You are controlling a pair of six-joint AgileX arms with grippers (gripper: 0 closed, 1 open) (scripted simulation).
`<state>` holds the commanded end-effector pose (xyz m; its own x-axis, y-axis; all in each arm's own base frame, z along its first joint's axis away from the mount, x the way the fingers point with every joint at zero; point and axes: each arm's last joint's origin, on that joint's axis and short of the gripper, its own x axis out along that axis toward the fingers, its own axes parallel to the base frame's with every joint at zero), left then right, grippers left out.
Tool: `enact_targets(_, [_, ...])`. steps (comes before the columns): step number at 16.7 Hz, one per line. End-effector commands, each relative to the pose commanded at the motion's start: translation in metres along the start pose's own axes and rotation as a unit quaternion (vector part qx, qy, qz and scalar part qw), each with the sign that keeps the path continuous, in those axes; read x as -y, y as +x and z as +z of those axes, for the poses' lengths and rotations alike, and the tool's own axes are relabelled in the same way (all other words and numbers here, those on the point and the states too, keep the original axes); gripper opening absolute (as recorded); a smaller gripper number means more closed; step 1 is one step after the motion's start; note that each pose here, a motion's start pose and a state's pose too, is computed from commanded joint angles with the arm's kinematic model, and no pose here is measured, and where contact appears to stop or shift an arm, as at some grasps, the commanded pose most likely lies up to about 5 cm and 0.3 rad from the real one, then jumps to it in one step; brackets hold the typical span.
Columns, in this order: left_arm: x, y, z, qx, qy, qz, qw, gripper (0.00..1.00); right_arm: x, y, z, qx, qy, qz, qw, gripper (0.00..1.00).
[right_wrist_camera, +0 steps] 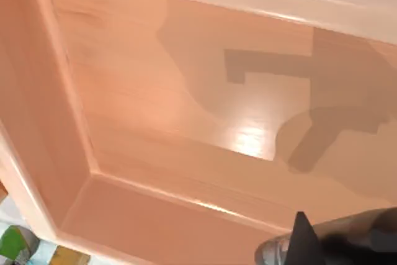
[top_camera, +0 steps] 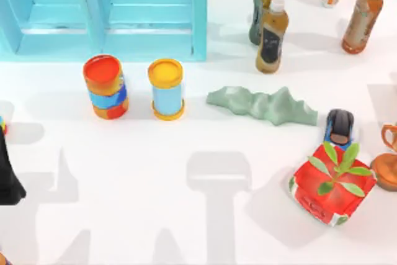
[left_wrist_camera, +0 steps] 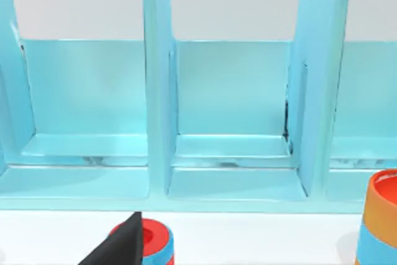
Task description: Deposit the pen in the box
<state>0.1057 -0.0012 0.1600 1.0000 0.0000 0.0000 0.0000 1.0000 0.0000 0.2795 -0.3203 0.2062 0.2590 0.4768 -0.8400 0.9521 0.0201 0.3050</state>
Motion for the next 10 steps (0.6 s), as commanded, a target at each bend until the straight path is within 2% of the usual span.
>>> enact_targets(5, [0.0, 0.0, 0.0, 0.0, 0.0, 0.0, 1.0, 1.0, -0.025, 0.026, -0.034, -0.024, -0.031, 0.034, 0.999, 0.0])
enact_targets(10, [0.0, 0.0, 0.0, 0.0, 0.0, 0.0, 1.0, 1.0, -0.01, 0.055, -0.032, -0.036, -0.005, 0.016, 0.999, 0.0])
